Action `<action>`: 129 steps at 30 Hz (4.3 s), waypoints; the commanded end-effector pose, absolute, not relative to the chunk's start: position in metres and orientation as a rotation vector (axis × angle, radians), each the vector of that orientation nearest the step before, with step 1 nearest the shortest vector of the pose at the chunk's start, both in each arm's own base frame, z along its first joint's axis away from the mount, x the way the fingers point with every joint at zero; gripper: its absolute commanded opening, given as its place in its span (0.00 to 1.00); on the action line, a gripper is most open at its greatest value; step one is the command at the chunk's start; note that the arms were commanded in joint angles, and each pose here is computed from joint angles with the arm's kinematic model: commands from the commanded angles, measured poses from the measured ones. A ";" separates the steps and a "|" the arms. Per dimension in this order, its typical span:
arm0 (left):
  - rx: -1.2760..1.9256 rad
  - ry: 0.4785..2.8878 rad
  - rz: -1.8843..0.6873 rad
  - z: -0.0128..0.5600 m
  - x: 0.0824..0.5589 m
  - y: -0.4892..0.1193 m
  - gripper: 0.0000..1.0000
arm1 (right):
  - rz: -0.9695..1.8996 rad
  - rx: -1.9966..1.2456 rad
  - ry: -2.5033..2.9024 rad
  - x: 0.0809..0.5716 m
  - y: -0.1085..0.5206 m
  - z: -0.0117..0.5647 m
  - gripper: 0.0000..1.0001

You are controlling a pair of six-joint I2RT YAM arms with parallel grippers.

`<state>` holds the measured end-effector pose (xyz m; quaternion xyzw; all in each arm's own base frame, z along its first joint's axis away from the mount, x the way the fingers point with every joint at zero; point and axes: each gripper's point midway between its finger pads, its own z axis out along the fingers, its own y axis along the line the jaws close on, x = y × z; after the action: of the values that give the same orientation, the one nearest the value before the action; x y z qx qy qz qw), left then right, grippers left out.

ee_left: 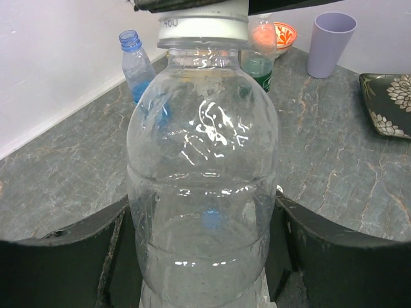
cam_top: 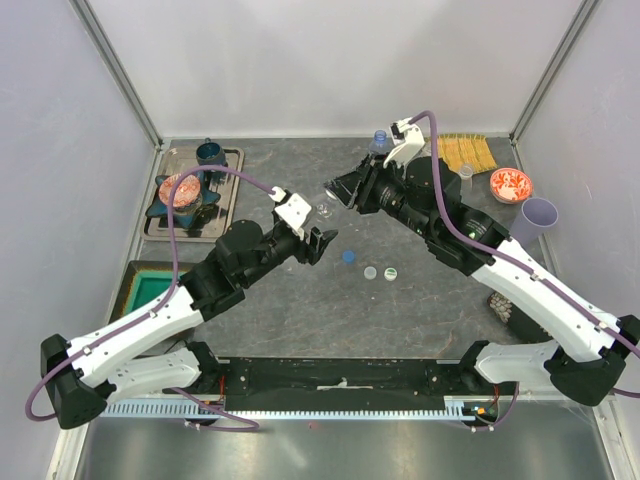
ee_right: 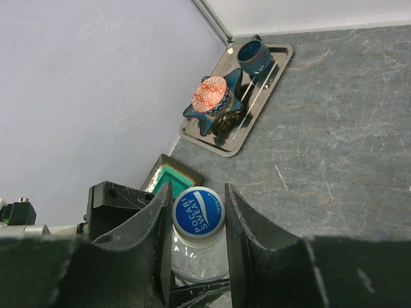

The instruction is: Unscrew the bottle caps

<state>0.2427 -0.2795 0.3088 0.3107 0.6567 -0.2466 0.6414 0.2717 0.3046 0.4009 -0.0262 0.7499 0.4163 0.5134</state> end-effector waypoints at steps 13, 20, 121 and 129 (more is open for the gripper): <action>1.068 1.177 -1.270 0.386 0.128 -0.301 0.33 | 1.272 -0.724 1.652 0.193 0.324 0.409 0.00; 1.247 1.120 -1.598 0.396 0.100 -0.280 0.34 | 1.414 -0.983 1.485 0.140 0.312 0.416 0.00; 0.749 1.441 -0.560 0.335 0.239 -0.283 0.37 | 1.048 -0.094 1.770 0.268 0.295 0.406 0.19; 0.932 1.344 -0.823 0.345 0.191 -0.307 0.33 | 1.081 -0.353 1.671 0.242 0.301 0.410 0.00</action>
<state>0.2314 -0.2851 0.3094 0.3461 0.6612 -0.2575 0.6138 0.2616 0.3024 0.3957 -0.0692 0.7411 0.4412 0.5014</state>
